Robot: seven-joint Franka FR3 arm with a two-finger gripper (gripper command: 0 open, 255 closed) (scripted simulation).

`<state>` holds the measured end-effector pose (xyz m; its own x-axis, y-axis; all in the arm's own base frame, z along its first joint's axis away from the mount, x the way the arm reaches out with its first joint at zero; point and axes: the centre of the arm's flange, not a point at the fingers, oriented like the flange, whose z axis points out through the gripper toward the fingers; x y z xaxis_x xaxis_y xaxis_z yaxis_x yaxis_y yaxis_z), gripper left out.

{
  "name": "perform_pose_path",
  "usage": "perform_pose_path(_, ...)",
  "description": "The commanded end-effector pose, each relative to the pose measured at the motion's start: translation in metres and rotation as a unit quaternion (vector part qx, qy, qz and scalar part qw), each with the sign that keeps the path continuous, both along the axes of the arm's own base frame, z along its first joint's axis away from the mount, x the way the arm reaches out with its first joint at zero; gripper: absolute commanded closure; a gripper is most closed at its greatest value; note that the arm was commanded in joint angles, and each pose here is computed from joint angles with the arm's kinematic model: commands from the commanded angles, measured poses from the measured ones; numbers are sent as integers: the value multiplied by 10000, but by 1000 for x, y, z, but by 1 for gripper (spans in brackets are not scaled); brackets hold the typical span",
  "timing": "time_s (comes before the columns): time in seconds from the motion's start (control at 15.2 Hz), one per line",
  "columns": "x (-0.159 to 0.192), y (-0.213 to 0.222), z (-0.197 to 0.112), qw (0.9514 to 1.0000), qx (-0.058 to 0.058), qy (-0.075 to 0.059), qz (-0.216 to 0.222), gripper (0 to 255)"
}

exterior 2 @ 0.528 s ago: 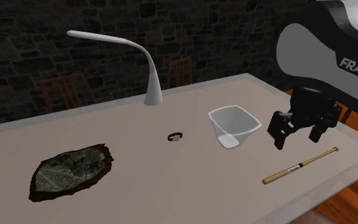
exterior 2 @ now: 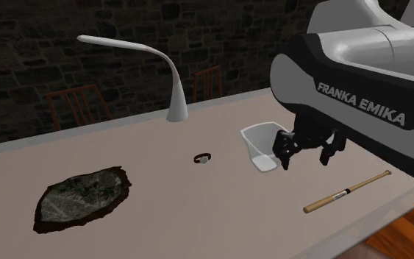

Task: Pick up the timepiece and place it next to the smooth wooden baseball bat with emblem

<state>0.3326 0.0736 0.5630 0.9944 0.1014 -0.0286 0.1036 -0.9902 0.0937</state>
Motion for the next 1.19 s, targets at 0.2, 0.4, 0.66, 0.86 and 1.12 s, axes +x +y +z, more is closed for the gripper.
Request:
perform_pose_path(0.2, 35, 45, -33, 9990, 47, -68, -429, 0)
perform_pose_path(0.4, 57, 70, -51, 9976, 71, -106, -678, 0)
perform_pose_path(0.66, 90, 102, -75, 9947, 103, -156, -1010, 0)
perform_pose_path(0.86, 115, 125, -92, 9918, 127, -193, -1257, 0)
perform_pose_path(1.12, 152, 154, -115, 9869, 159, -243, -1586, 0)
